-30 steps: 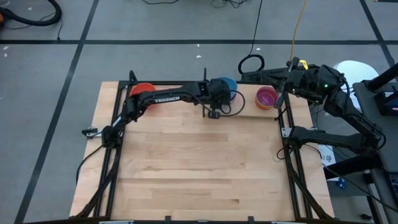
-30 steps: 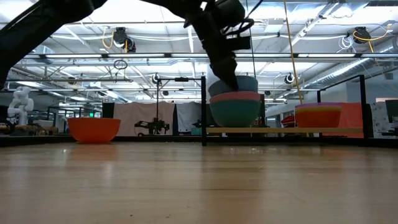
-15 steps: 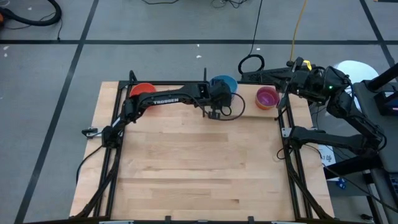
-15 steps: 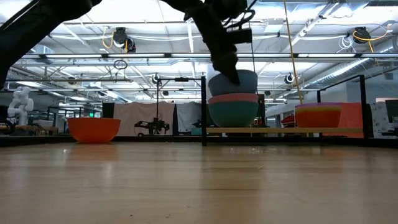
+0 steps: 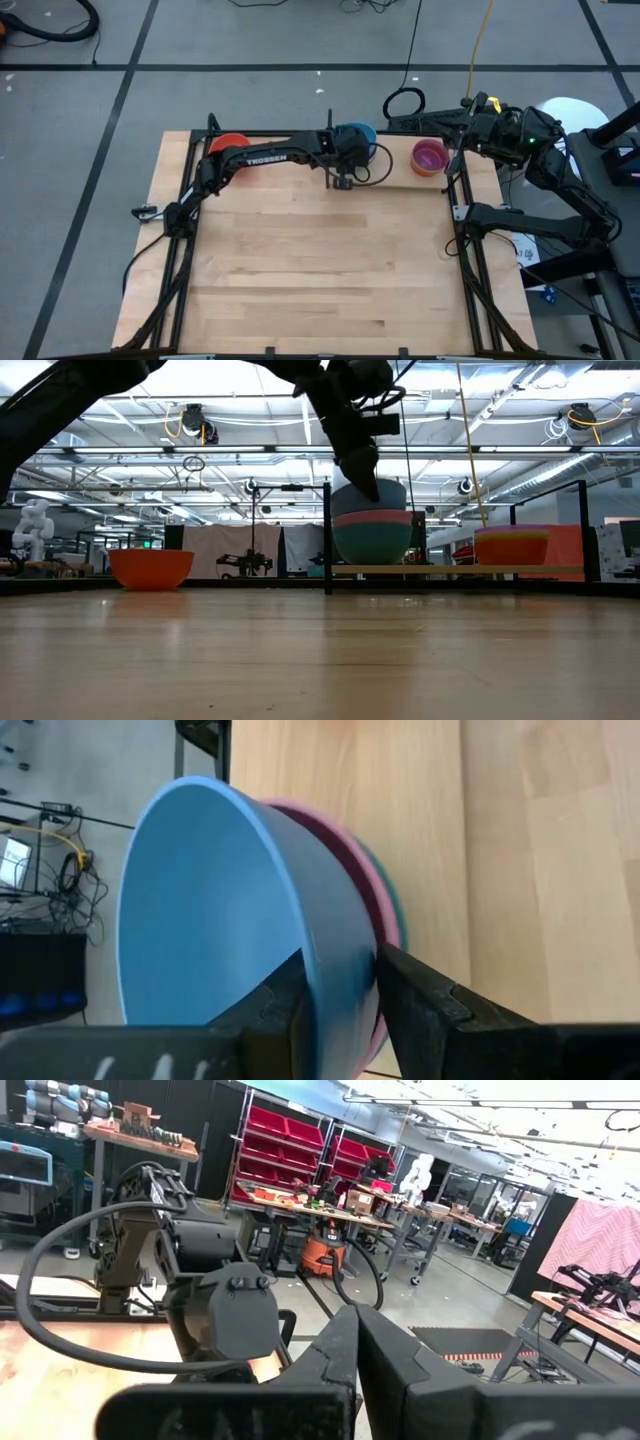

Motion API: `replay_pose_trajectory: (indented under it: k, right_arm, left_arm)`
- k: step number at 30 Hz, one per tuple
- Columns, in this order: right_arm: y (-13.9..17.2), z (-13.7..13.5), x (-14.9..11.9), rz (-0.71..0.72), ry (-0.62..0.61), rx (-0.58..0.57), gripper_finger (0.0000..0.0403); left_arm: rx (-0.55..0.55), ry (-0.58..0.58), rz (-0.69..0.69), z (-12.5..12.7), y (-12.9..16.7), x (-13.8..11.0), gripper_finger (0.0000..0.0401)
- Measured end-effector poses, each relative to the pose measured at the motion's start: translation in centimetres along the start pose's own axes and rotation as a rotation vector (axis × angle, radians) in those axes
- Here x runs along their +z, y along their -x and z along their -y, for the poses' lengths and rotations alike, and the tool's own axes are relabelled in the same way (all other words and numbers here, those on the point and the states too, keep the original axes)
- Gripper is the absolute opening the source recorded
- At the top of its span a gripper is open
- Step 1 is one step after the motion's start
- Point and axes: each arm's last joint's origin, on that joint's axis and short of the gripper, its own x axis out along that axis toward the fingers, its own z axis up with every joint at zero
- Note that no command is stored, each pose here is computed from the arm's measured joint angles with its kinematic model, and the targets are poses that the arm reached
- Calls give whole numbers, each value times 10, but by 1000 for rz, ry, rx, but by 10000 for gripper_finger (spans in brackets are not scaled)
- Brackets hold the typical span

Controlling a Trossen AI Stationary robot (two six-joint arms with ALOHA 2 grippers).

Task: Place and stack bowls onto a shelf
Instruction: Stack the large blue bowl on top of the large pink bowl on the shelf

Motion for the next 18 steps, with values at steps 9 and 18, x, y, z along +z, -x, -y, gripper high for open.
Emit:
replay_pose_trajectory:
  k: [9,18]
  right_arm:
    - [0,1,3,27,-2,-8,0]
    - [0,1,4,43,-2,-12,0]
  left_arm:
    - [-11,8,5,2,0,1,53]
    - [-11,33,4,2,0,1,54]
